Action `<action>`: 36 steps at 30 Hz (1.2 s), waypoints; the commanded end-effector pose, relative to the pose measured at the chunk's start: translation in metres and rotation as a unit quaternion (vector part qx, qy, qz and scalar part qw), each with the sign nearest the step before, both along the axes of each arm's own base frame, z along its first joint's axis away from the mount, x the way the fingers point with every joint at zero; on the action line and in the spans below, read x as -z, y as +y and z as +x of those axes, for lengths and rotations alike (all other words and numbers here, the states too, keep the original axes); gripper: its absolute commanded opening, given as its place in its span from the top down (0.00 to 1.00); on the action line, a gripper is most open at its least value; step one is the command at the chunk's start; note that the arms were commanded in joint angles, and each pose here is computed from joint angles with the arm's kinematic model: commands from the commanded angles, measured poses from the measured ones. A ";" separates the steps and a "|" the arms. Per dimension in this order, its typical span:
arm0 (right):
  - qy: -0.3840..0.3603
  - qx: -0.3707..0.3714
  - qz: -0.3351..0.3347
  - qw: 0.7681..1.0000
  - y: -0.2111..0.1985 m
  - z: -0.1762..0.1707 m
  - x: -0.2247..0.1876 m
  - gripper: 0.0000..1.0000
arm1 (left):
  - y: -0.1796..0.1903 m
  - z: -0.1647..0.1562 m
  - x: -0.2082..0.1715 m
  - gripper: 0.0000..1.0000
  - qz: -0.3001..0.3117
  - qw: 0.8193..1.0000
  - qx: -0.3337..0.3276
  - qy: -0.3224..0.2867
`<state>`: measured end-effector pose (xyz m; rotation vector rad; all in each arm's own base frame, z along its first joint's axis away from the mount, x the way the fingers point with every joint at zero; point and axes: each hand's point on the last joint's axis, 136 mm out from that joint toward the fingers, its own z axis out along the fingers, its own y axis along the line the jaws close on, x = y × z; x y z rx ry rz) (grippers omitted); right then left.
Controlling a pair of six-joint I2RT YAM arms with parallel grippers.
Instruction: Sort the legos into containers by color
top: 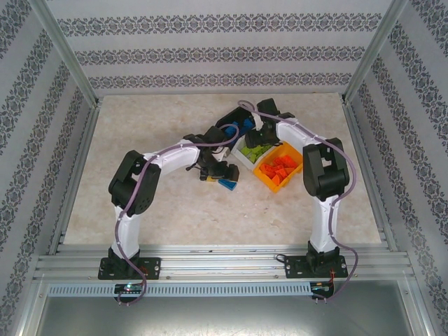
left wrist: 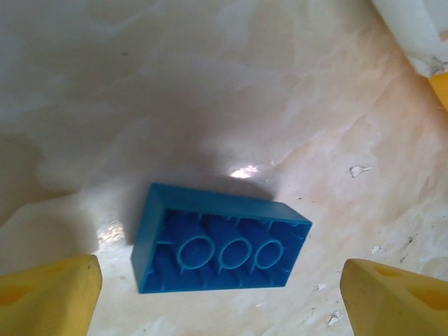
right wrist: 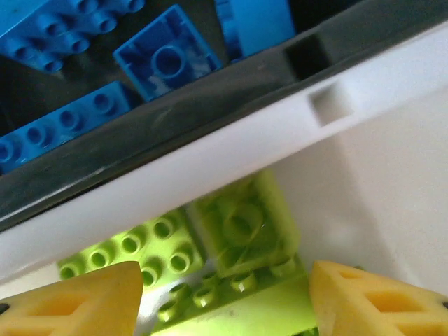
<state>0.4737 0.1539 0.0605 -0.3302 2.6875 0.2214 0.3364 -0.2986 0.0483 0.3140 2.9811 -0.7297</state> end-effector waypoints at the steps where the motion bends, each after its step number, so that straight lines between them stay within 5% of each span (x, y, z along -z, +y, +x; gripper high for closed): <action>1: -0.017 0.008 0.020 1.000 0.003 -0.013 -0.028 0.34 | -0.006 -0.010 0.006 0.10 0.017 0.999 0.042 0.010; 21: -0.043 0.026 0.062 0.997 0.011 -0.029 -0.064 0.30 | -0.002 -0.031 0.041 0.16 0.144 0.980 0.131 0.026; 26: -0.053 0.038 0.075 0.995 0.011 -0.032 -0.075 0.30 | 0.006 -0.033 0.049 0.30 0.162 0.978 0.126 0.027; 33: -0.069 0.052 0.111 0.990 0.013 -0.041 -0.106 0.28 | 0.008 -0.017 0.019 0.38 0.149 0.985 0.088 0.004; 36: -0.071 0.060 0.125 0.988 0.011 -0.052 -0.116 0.19 | 0.016 0.006 -0.007 0.38 0.126 0.991 0.045 -0.012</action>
